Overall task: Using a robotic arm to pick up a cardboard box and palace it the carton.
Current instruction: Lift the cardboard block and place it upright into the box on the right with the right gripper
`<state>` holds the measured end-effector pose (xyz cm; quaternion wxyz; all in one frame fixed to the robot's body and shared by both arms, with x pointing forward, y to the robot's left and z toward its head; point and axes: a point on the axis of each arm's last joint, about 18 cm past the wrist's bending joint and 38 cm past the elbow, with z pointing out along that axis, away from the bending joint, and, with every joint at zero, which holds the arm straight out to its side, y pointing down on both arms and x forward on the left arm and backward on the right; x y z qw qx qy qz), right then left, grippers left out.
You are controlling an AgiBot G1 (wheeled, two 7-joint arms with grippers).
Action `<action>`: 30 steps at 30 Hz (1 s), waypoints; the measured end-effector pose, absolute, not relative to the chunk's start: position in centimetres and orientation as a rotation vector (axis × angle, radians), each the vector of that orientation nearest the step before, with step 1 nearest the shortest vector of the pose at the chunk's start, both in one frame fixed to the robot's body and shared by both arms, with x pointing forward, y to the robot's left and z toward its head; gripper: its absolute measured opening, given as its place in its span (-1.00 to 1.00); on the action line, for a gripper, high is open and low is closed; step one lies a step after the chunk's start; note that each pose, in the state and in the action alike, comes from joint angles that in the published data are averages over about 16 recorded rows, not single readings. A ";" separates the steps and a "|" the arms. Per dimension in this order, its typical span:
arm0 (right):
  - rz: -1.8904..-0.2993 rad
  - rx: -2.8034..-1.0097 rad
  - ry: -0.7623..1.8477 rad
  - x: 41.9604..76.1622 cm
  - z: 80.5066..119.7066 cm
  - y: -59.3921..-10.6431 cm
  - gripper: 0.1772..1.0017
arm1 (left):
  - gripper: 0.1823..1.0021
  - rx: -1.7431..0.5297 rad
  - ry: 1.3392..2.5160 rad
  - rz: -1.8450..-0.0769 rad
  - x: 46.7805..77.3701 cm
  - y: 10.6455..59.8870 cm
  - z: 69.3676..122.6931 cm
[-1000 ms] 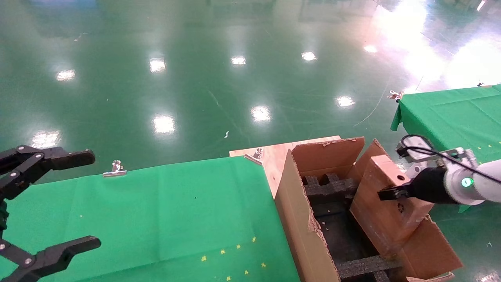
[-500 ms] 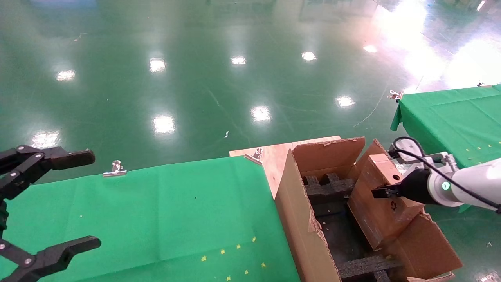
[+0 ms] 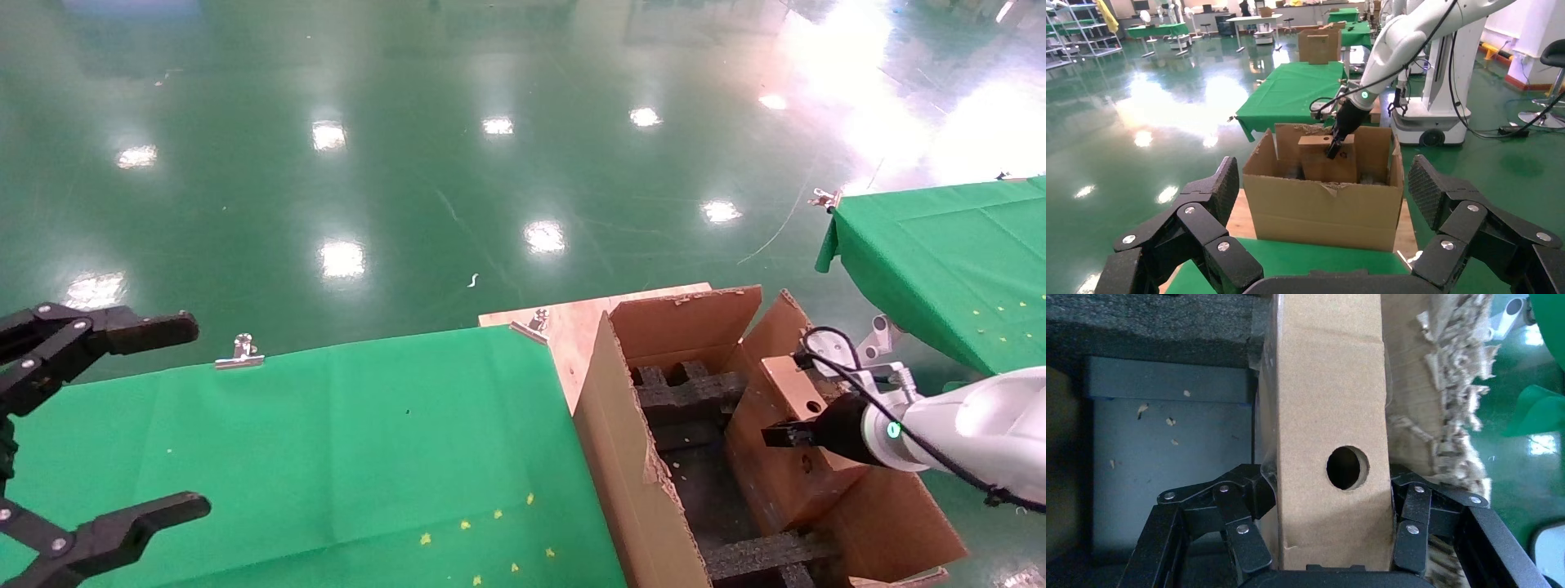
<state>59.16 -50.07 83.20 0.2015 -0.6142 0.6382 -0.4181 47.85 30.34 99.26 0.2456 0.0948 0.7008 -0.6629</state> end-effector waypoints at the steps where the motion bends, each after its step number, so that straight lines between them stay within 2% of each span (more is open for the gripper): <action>1: -1.167 -1.713 1.787 59.2 82.9 -50.0 -0.74 | 1.00 0.259 1.913 -1.809 47.8 30.3 99.3; 12: -1.153 -1.706 1.834 60.0 79.2 -49.7 -0.74 | 1.00 0.259 1.913 -1.809 47.8 30.3 99.3; 30: -1.123 -1.797 1.819 61.4 74.9 -49.6 -0.74 | 1.00 0.259 1.912 -1.809 47.8 30.3 99.3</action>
